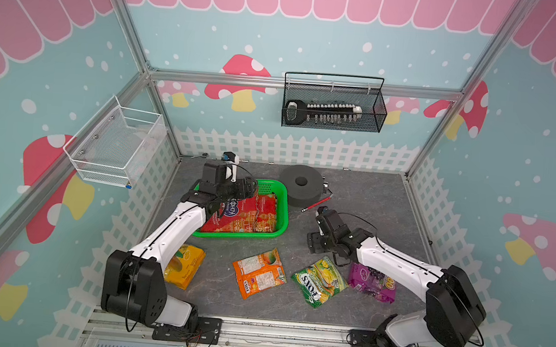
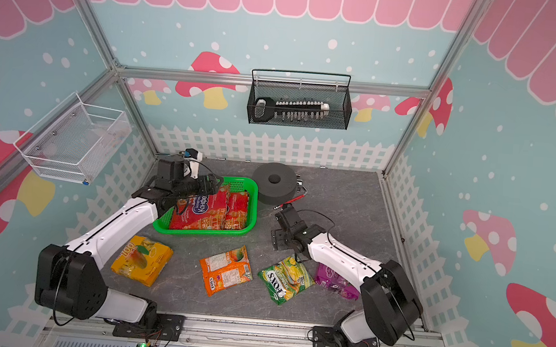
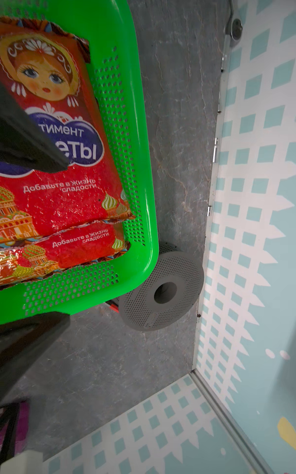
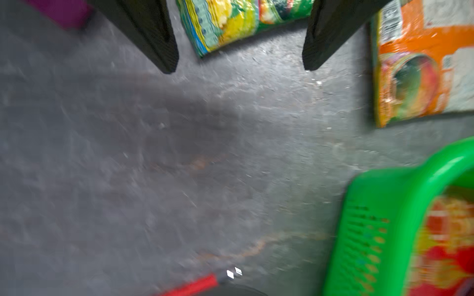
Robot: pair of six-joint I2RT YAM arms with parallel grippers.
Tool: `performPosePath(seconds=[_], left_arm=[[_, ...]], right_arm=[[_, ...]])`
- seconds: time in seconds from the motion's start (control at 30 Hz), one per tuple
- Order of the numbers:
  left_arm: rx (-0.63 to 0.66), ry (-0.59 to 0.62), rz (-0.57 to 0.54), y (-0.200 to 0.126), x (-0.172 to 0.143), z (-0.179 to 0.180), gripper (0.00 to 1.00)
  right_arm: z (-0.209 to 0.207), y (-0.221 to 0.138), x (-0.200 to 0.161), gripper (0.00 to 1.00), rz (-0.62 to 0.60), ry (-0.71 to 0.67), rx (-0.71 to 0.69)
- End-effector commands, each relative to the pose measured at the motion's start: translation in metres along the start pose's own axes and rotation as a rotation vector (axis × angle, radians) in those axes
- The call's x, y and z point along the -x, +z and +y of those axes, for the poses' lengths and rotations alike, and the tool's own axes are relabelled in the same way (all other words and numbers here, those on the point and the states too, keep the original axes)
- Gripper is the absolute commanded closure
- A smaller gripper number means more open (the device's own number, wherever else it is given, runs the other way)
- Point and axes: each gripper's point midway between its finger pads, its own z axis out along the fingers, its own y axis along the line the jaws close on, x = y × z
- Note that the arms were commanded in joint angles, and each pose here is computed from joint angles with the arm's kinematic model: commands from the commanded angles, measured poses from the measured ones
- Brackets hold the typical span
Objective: Put the candies in the basket
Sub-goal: Adjust the basket at the center of the board, then pick up the candy at the center of the board.
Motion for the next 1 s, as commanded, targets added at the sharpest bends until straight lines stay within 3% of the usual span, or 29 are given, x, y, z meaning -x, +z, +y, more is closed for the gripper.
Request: performPosePath(seconds=[0.0,0.13,0.27,0.33,0.5,0.77,0.97], left_arm=[[-0.051,0.062,0.000,0.010,-0.006,-0.014,0.11],[-0.095,0.073,0.022,0.016,-0.014,-0.024,0.11],[-0.091,0.058,0.033,0.019,-0.019,-0.022,0.11],[-0.085,0.053,0.033,0.020,-0.020,-0.021,0.11],[-0.075,0.052,0.033,0.019,-0.022,-0.019,0.11],[-0.070,0.049,0.041,0.021,-0.026,-0.017,0.11],[-0.067,0.047,0.047,0.022,-0.028,-0.016,0.11]], right_arm=[[-0.048,-0.010,-0.024,0.20,0.048,0.187,-0.204],[-0.051,-0.015,-0.022,0.26,0.039,0.211,-0.164],[-0.006,-0.007,-0.033,0.27,0.117,0.053,0.097],[0.001,-0.002,-0.050,0.28,0.174,0.026,0.151],[-0.007,0.016,-0.074,0.36,0.281,0.026,0.162],[-0.012,0.028,-0.090,0.36,0.363,0.043,0.185],[-0.003,0.027,-0.090,0.52,0.367,0.045,0.237]])
